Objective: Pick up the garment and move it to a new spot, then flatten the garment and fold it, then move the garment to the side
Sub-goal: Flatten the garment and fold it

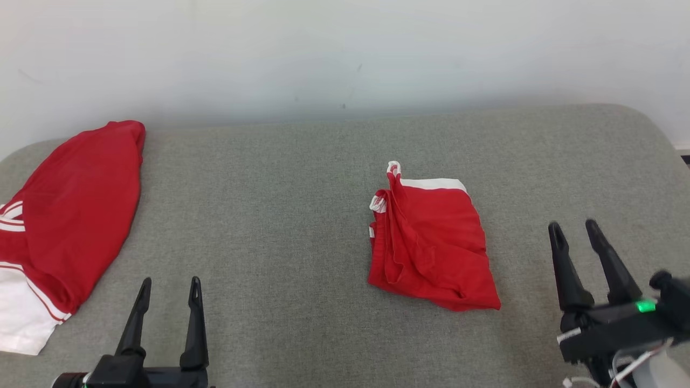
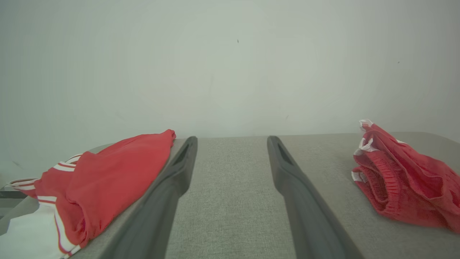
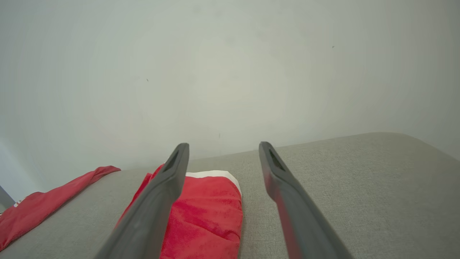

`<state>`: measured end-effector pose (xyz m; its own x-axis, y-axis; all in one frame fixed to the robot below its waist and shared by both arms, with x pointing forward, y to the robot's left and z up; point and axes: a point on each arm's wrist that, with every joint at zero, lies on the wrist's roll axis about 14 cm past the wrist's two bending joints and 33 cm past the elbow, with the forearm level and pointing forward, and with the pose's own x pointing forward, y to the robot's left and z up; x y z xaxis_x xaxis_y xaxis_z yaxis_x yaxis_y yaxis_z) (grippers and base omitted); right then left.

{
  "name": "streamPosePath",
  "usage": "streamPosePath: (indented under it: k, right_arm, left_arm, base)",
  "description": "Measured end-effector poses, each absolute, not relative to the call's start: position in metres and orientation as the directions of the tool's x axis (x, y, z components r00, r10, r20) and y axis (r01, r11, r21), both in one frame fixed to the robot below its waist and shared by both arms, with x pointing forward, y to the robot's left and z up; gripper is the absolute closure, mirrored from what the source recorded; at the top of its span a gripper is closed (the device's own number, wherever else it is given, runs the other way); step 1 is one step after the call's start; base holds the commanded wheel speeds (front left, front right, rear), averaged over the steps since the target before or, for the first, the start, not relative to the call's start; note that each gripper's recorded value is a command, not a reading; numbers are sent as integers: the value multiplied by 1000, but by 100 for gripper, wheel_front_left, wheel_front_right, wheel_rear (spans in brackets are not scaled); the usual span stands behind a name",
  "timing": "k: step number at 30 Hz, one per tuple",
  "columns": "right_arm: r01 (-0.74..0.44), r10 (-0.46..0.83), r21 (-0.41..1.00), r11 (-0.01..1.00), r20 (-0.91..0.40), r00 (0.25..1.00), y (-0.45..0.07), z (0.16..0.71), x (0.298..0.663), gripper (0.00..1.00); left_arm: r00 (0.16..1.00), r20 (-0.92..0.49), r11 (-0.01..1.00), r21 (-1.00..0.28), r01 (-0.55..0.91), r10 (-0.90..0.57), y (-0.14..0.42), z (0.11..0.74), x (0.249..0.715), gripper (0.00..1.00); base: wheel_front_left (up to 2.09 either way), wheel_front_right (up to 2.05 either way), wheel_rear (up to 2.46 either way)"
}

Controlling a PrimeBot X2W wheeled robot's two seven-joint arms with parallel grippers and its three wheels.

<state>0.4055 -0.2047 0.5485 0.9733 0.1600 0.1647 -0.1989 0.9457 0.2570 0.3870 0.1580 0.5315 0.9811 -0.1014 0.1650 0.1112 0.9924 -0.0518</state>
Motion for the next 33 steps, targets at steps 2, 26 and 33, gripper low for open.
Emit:
streamPosePath:
  k: [2,26,33]
  right_arm:
    - [-188,151,246,951,163,975,-202,543,394,0]
    - [-136,112,249,959,106,988,-179,512,356,0]
    - [-171,155,191,966,97,983,-179,512,380,0]
  left_arm:
    - [982,163,993,-47,107,-98,159,531,385,0]
    - [998,67,998,62,13,-17,191,502,348,0]
    - [997,74,999,51,17,-21,188,504,353,0]
  base:
    - [0,0,0]
    - [0,0,0]
    - [0,0,0]
